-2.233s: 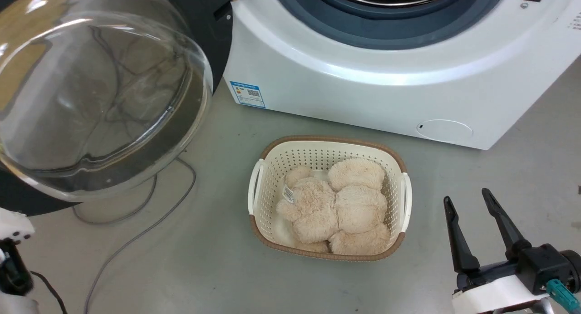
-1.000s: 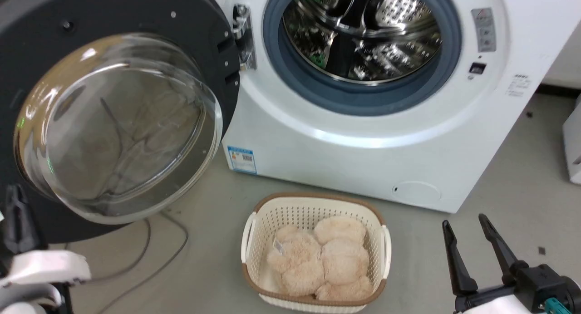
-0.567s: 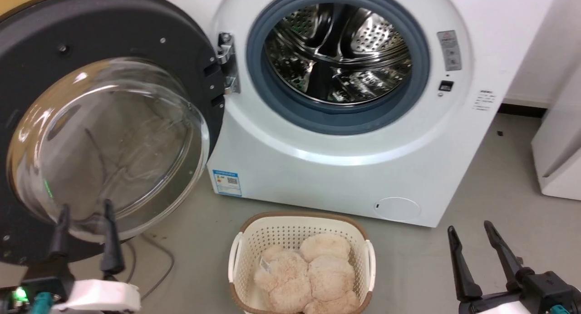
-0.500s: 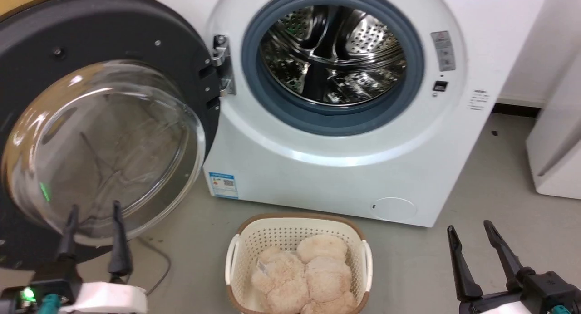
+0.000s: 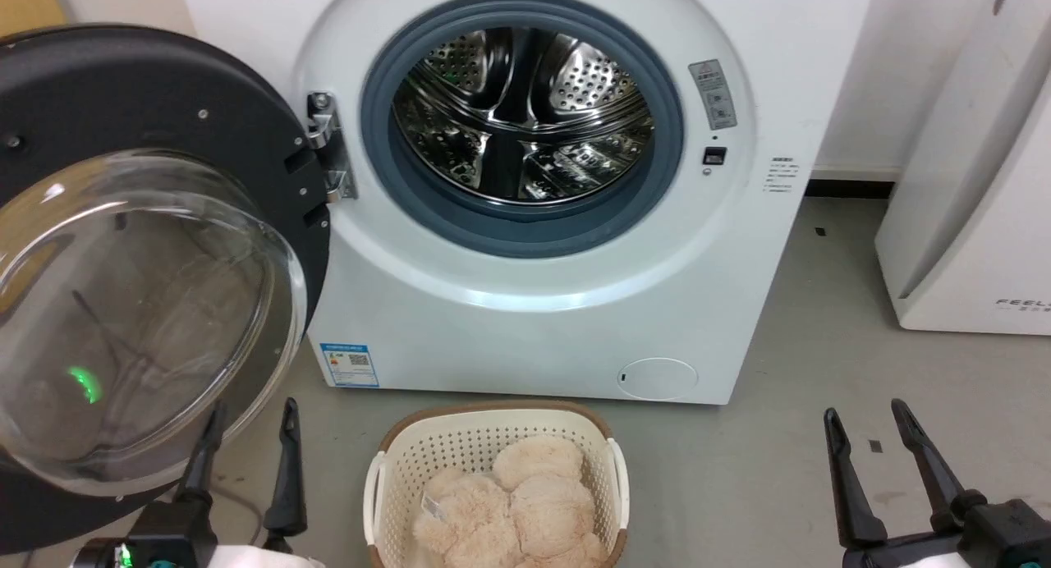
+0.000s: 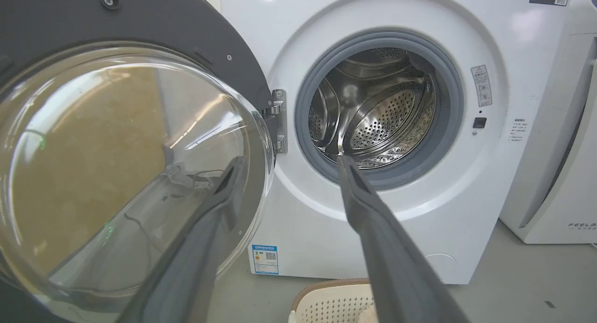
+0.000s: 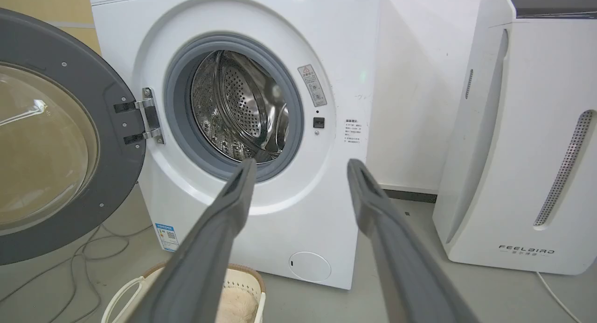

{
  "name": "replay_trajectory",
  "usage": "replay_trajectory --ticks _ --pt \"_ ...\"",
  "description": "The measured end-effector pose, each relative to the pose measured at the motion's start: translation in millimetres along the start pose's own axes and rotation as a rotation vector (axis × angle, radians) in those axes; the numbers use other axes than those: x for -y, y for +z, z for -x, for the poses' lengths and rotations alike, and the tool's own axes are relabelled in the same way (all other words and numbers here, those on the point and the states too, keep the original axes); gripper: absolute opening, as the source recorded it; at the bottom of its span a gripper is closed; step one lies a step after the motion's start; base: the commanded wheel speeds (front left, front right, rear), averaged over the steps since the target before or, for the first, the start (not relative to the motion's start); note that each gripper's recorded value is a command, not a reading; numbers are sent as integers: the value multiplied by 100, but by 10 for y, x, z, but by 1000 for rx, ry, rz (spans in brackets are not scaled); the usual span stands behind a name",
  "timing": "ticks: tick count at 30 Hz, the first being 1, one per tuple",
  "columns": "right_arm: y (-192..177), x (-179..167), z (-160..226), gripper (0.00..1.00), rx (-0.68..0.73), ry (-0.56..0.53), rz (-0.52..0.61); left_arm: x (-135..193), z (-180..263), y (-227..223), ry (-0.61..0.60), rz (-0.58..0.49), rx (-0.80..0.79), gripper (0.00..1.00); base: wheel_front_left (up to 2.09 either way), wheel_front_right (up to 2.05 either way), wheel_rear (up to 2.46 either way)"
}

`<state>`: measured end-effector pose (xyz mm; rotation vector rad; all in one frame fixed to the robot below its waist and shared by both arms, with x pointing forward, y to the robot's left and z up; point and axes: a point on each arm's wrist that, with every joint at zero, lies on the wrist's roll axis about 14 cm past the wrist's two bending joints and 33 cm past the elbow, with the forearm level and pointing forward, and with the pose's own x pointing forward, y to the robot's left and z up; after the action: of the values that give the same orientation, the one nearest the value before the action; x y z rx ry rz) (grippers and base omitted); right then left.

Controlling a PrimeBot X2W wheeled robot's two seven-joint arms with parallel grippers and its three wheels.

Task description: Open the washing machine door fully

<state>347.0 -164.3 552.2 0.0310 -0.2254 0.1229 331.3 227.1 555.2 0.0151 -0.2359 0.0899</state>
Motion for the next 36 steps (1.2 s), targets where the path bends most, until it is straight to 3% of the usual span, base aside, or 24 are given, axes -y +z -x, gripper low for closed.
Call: replay_trajectory --ticks 8,9,36 --pt "29 108 105 100 4 -37 7 205 -7 -69 -47 17 -20 100 0 0 0" --pt "30 112 109 0 4 -39 7 209 -7 -79 -46 17 -23 0 0 0 0" --pt "-65 101 90 0 -51 -34 8 267 -34 -171 -57 14 -76 0 0 0 0"
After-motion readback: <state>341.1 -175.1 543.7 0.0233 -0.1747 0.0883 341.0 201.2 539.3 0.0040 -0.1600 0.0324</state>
